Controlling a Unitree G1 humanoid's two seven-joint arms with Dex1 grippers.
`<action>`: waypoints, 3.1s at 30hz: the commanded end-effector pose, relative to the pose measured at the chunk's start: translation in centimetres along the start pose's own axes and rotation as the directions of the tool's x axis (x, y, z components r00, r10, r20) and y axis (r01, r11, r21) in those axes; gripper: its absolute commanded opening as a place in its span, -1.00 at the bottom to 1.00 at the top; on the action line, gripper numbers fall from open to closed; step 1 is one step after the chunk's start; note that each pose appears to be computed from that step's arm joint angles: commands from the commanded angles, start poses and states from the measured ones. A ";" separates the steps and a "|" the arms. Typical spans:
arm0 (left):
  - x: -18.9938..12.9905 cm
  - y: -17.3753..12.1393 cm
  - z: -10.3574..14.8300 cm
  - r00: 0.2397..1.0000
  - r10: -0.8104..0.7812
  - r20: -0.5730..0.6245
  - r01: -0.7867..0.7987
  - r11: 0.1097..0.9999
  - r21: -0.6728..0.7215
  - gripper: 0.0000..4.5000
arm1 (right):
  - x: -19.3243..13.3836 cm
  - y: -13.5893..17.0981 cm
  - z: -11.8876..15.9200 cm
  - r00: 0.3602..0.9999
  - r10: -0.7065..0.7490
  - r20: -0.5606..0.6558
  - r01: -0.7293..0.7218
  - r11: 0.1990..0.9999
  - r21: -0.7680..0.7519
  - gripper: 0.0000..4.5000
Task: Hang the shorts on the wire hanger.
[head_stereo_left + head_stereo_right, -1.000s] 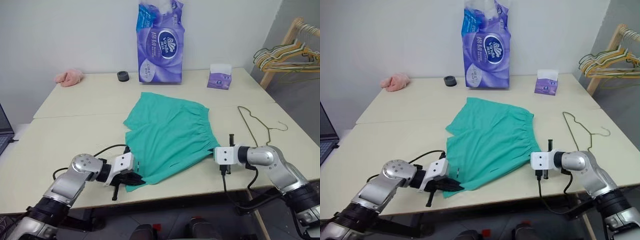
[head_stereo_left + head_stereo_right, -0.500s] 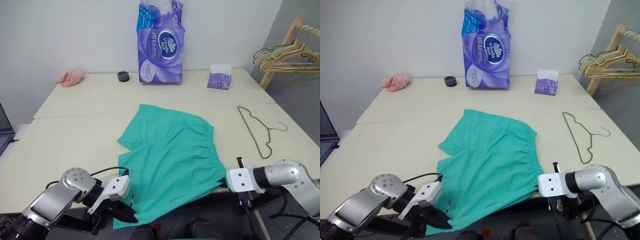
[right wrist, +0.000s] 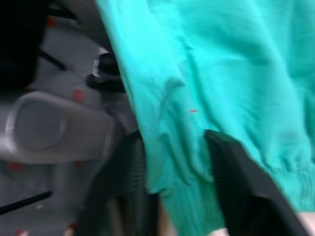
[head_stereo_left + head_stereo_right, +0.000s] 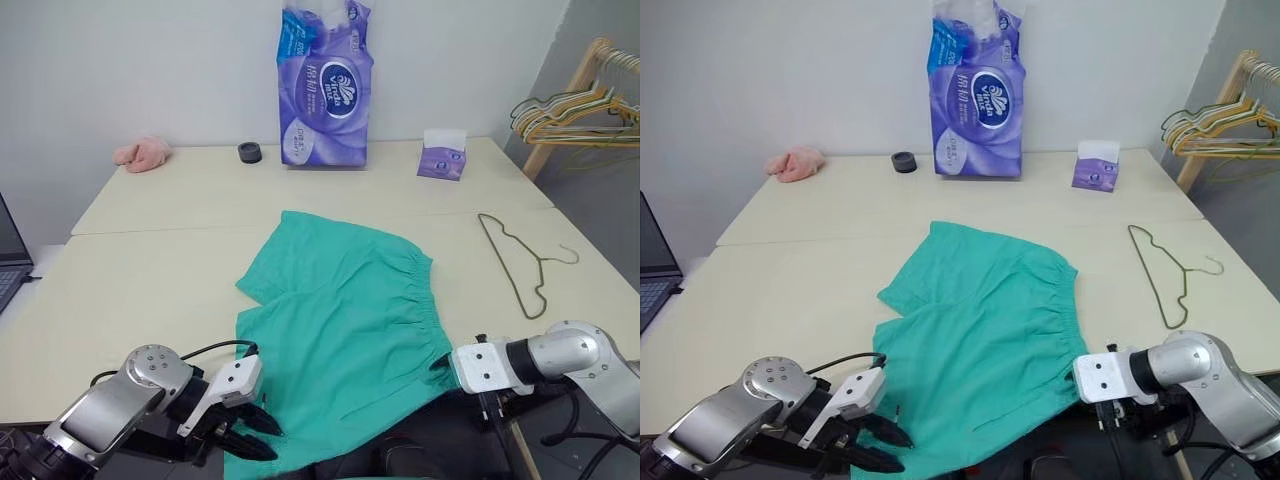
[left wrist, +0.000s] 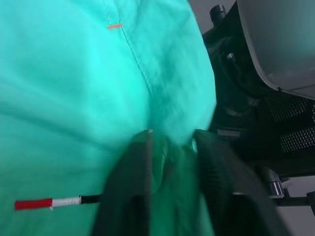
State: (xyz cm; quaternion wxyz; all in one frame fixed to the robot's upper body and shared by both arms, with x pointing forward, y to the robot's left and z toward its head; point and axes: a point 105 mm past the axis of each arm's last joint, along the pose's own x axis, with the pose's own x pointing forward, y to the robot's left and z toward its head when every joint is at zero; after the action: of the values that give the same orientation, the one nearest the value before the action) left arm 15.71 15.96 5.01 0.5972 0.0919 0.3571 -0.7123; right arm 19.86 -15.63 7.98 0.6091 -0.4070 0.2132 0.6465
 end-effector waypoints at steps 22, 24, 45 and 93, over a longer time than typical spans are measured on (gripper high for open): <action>-0.5 7.3 16.4 0.848 0.280 0.451 -0.448 0.833 0.325 0.99 | -12.0 -9.7 -14.2 0.351 -0.754 -0.556 0.769 -0.107 0.630 1.00; -0.2 6.9 16.8 0.866 0.242 0.437 -0.415 0.837 0.357 0.99 | -11.7 -9.3 -15.2 0.363 -0.723 -0.588 0.775 -0.116 0.621 1.00; 1.0 6.7 17.8 0.896 0.185 0.404 -0.374 0.803 0.464 1.00 | -5.7 -5.9 -20.3 0.650 -0.430 -0.627 0.626 -0.166 0.762 -0.31; -8.8 13.5 12.4 0.862 0.362 0.354 -0.400 0.916 0.037 1.00 | -7.2 -13.1 4.0 0.475 -0.840 0.261 0.867 0.395 -0.305 -0.99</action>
State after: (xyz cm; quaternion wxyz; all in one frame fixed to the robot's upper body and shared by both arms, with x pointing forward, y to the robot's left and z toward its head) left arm 34.94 15.15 12.93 0.7900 0.0614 0.1861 -0.5810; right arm 31.13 -15.52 17.01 0.7766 -0.5411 -0.1438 0.2889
